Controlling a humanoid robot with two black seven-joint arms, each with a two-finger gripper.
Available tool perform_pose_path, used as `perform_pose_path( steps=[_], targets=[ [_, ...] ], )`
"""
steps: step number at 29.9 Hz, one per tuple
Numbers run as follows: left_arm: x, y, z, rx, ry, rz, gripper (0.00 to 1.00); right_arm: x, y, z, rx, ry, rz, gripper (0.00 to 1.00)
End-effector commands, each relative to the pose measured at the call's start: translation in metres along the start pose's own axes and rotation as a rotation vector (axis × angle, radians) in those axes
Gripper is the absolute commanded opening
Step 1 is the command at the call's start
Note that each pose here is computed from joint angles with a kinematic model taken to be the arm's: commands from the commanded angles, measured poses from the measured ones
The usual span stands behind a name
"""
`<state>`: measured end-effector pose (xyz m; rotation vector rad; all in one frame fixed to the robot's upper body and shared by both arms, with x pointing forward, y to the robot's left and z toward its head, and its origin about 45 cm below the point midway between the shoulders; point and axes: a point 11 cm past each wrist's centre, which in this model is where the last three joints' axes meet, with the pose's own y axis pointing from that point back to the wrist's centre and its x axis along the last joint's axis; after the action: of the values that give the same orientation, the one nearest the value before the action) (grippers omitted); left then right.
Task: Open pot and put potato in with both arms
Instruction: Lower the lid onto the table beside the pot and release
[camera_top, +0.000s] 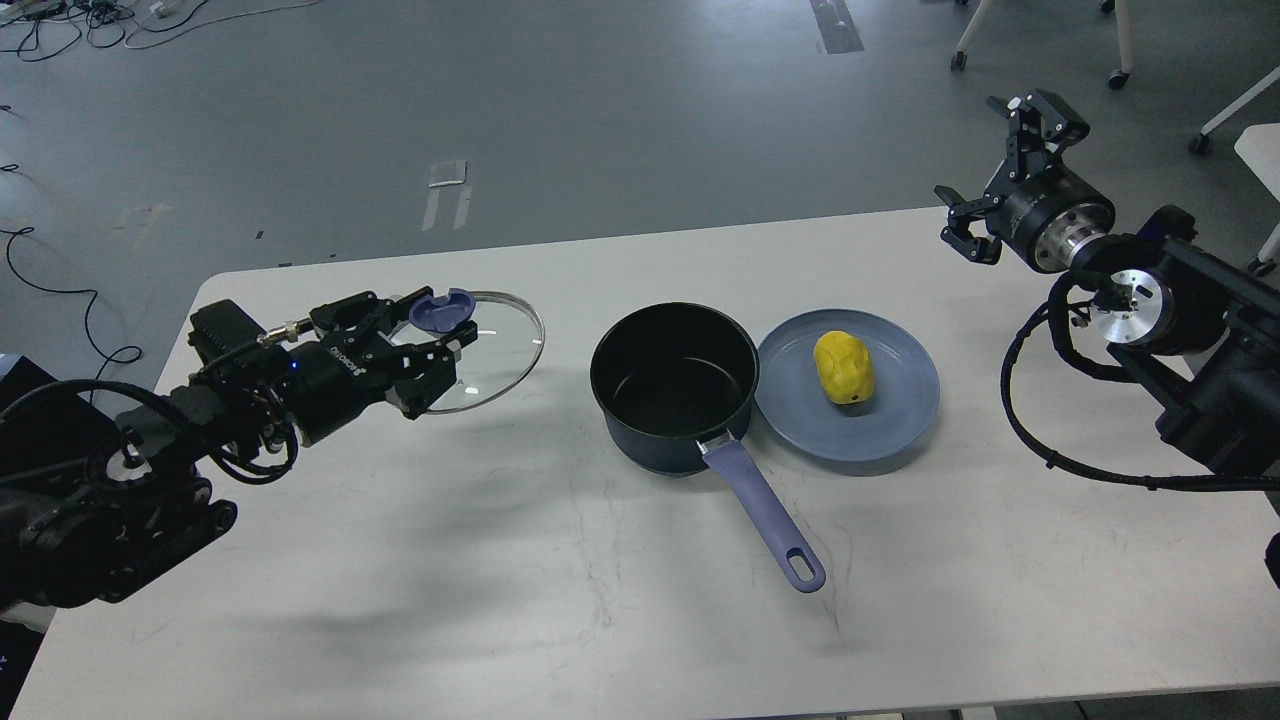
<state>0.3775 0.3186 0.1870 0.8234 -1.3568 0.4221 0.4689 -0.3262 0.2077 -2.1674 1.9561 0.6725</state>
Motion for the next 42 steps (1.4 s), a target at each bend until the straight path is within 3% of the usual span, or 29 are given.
perform_pose_path(
  steps=[1, 7, 17, 30, 32, 37, 42],
  targets=[
    [-0.017, 0.011, -0.002, 0.021, 0.019, -0.033, 0.63, 0.0, -0.001, -0.002, 0.003, 0.002, 0.001, 1.0],
    [-0.019, 0.021, -0.009, 0.044, 0.016, -0.045, 0.63, 0.001, -0.001, -0.001, 0.0, 0.007, 0.011, 1.0],
    [-0.059, 0.036, -0.015, 0.109, 0.056, -0.112, 0.63, 0.0, 0.0, 0.001, -0.008, 0.017, 0.01, 1.0],
    [-0.078, 0.031, -0.005, 0.103, 0.084, -0.135, 0.65, 0.01, 0.003, -0.002, -0.008, 0.031, 0.027, 1.0],
    [-0.079, 0.029, -0.002, 0.098, 0.087, -0.134, 0.7, 0.011, 0.004, -0.002, -0.01, 0.031, 0.026, 1.0],
    [-0.084, 0.03, 0.001, 0.096, 0.096, -0.141, 0.71, 0.012, 0.005, 0.003, -0.023, 0.039, 0.029, 1.0],
    [-0.083, 0.025, 0.004, 0.088, 0.099, -0.133, 0.83, 0.016, 0.007, 0.003, -0.028, 0.056, 0.035, 1.0]
  ],
)
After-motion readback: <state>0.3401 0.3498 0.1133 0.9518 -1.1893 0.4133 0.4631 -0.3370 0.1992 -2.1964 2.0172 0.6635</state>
